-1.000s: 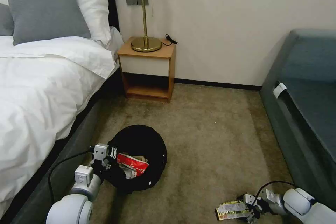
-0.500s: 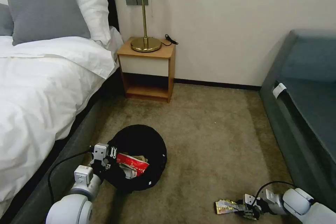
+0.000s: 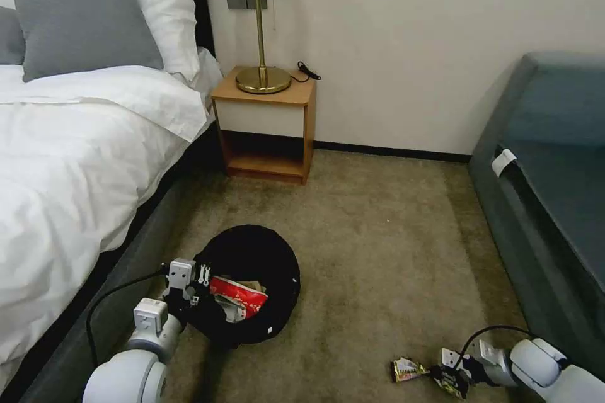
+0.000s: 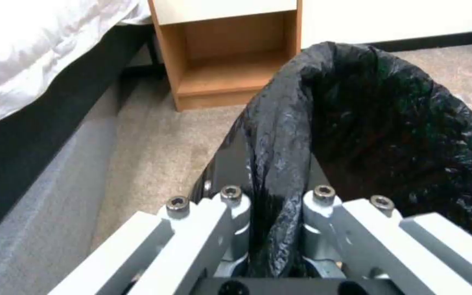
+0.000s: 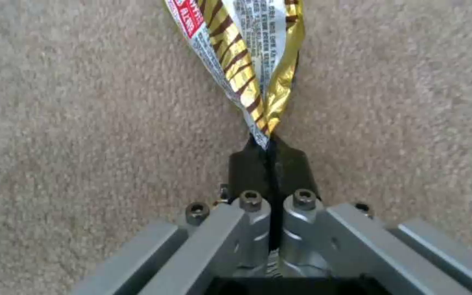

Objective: Pick up the trash bin, then pick up the garbage on the floor and place it into the trash bin.

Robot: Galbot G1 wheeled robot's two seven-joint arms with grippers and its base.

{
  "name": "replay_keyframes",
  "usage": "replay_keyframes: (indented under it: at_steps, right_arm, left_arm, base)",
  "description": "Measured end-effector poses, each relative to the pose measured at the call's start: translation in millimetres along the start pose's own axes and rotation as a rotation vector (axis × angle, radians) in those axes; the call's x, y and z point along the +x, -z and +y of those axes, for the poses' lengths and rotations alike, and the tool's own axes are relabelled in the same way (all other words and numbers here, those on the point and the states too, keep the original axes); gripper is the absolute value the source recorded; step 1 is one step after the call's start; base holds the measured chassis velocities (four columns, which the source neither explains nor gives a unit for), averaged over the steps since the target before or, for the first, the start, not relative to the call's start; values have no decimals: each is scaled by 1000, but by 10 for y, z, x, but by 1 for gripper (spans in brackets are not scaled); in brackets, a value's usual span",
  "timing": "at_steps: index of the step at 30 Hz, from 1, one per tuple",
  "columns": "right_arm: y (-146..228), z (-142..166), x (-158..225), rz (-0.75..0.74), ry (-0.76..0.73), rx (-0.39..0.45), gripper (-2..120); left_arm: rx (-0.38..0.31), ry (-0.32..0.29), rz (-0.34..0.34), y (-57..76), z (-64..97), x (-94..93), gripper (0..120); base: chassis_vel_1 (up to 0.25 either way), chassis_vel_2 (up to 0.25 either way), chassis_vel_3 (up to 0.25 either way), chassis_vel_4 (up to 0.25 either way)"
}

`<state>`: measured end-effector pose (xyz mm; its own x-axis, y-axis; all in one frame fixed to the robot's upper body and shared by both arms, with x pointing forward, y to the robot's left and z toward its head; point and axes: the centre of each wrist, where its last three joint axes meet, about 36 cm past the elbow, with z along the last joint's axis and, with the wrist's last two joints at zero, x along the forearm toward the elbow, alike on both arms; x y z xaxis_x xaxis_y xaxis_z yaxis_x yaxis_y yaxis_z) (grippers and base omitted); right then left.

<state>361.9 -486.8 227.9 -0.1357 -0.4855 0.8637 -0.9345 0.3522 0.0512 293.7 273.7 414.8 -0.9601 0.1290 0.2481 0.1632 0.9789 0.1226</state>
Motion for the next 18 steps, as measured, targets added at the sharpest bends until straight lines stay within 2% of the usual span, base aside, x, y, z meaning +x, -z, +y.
replay_keyframes:
  at_steps: [9,11,16,18]
  right_arm:
    - [169,-114,184,-87,-57,2,0]
    - [317,-257,296,-161,-71,0,0]
    - [574,-494,436,-240,-103,19,0]
    - [804,-685,522,-282,-122,45,0]
  left_arm:
    - [3,-1,-9,29,-16,10,7]
    - [7,-4,-15,25,-32,15,7]
    - [5,-9,-18,17,-40,22,7]
    - [3,-11,-18,20,-51,24,7]
  base:
    - [0,0,0,0]
    - [0,0,0,0]
    - [0,0,0,0]
    - [0,0,0,0]
